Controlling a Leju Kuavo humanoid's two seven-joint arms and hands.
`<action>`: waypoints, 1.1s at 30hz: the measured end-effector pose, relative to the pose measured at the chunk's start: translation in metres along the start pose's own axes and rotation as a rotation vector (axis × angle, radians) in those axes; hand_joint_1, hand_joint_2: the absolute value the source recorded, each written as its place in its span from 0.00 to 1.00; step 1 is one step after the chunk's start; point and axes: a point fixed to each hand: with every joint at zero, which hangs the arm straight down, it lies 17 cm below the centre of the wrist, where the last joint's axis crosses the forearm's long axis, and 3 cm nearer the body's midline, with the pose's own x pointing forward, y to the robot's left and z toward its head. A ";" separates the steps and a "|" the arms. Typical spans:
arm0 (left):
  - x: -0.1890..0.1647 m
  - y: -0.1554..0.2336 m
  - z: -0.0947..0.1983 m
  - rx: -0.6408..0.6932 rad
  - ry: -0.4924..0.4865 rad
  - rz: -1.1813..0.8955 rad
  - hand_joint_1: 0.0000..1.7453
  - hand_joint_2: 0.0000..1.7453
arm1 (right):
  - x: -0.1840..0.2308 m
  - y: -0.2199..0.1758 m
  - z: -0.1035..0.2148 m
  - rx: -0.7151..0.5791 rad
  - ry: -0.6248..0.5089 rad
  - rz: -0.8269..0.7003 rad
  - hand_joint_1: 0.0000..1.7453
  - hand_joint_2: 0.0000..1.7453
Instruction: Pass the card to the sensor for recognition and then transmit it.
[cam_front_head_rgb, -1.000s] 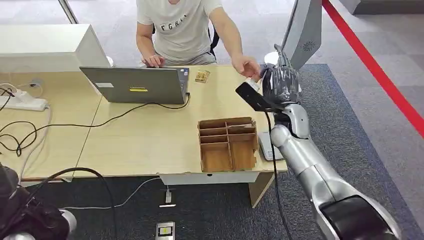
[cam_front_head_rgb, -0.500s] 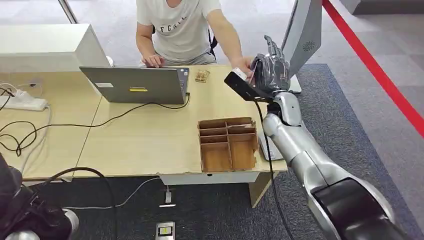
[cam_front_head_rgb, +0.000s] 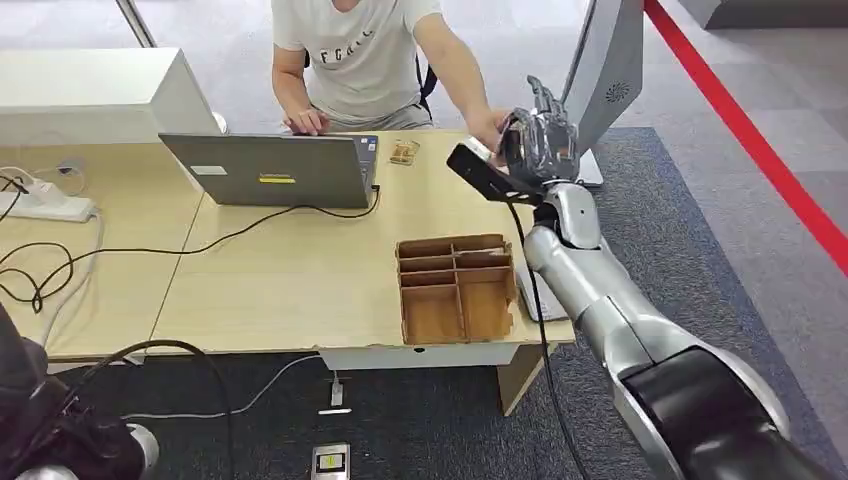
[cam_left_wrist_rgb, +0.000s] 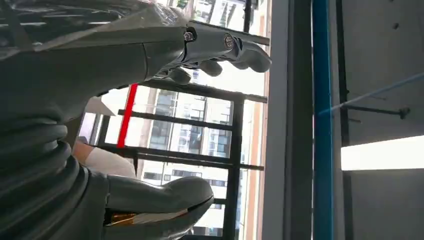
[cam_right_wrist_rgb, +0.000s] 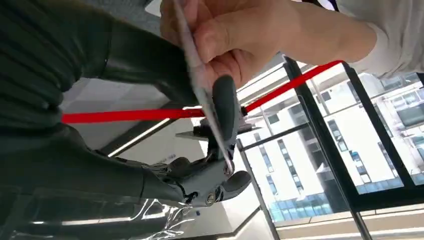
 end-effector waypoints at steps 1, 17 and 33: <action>0.000 0.000 0.000 0.001 0.001 -0.001 0.00 1.00 | -0.001 0.001 0.000 0.002 0.001 0.001 0.00 1.00; -0.001 0.009 0.004 0.003 0.001 -0.037 0.00 1.00 | 0.004 0.004 0.002 0.061 -0.035 0.001 0.00 1.00; 0.004 0.026 0.012 -0.012 0.017 -0.136 0.00 1.00 | -0.022 0.007 0.105 0.081 -0.014 -0.236 0.00 1.00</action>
